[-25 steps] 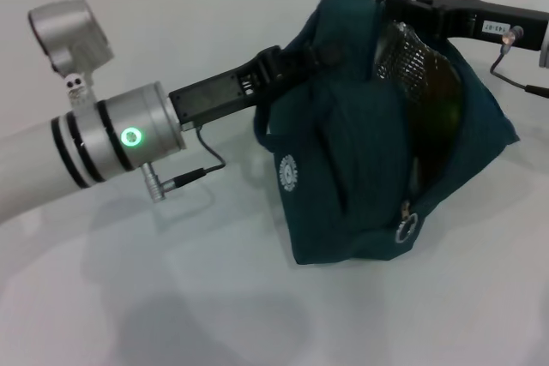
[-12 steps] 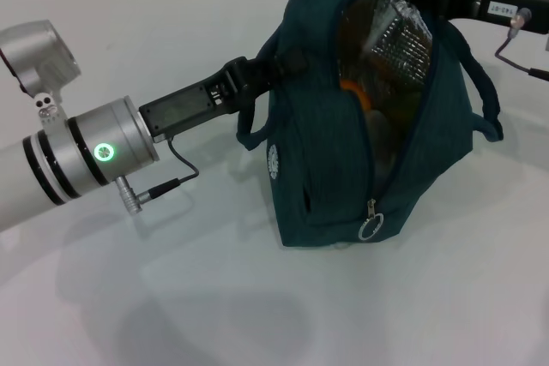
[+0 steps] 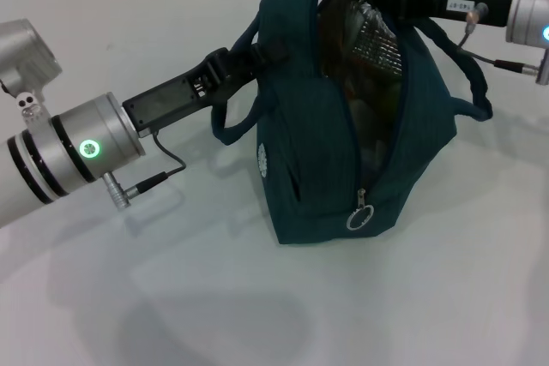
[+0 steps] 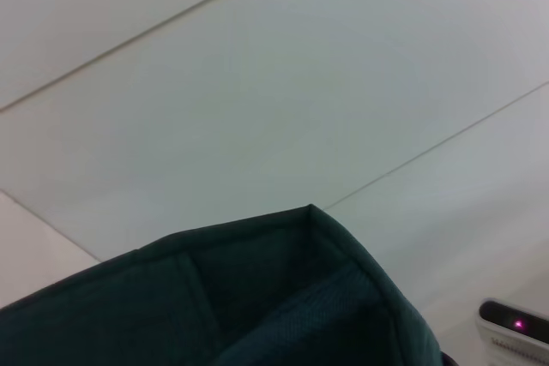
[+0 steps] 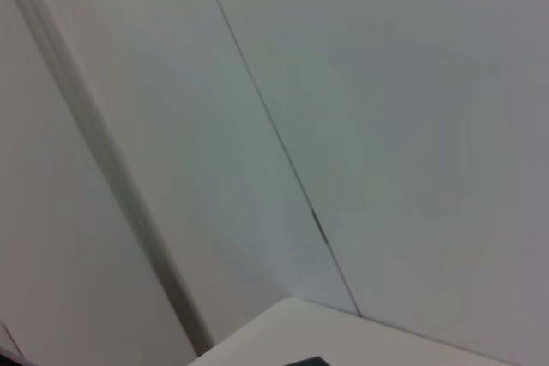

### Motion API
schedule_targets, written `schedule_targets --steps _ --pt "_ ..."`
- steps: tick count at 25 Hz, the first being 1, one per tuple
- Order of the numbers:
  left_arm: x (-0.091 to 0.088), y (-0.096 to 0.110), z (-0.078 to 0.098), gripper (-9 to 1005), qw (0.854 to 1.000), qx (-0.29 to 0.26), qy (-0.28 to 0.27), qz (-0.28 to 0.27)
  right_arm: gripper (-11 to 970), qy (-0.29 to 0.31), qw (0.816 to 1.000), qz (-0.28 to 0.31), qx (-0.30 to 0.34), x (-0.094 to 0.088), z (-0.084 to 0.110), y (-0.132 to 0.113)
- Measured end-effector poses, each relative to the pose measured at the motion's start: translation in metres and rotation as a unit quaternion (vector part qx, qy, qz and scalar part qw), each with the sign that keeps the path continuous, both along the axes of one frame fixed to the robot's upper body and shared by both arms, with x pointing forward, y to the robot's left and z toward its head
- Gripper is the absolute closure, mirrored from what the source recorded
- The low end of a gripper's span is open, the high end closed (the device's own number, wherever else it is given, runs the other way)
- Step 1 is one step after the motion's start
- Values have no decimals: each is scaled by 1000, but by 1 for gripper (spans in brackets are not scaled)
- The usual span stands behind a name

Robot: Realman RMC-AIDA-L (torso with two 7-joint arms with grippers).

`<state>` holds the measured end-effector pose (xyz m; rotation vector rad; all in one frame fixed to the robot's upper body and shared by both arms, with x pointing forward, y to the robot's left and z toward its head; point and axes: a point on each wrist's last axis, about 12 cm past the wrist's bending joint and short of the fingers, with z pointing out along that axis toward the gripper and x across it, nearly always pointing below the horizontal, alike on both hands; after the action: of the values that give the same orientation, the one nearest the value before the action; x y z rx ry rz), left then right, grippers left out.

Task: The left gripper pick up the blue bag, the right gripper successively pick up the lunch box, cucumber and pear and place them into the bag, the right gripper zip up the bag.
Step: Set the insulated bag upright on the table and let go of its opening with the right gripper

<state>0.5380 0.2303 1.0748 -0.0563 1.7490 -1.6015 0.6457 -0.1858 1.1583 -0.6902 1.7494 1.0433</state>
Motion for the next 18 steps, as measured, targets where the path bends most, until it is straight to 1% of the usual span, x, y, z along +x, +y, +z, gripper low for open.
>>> schedule_targets --steps 6,11,18 --pt "-2 4 -1 952 1000 0 -1 7 952 -12 1000 6 2 1 1 6" --pt "-3 12 -1 952 1000 -2 -4 20 952 -26 999 -9 26 0 2 -1" --pt "-4 13 -2 951 1000 -3 -4 24 951 -23 999 -28 22 1 -1 -6"
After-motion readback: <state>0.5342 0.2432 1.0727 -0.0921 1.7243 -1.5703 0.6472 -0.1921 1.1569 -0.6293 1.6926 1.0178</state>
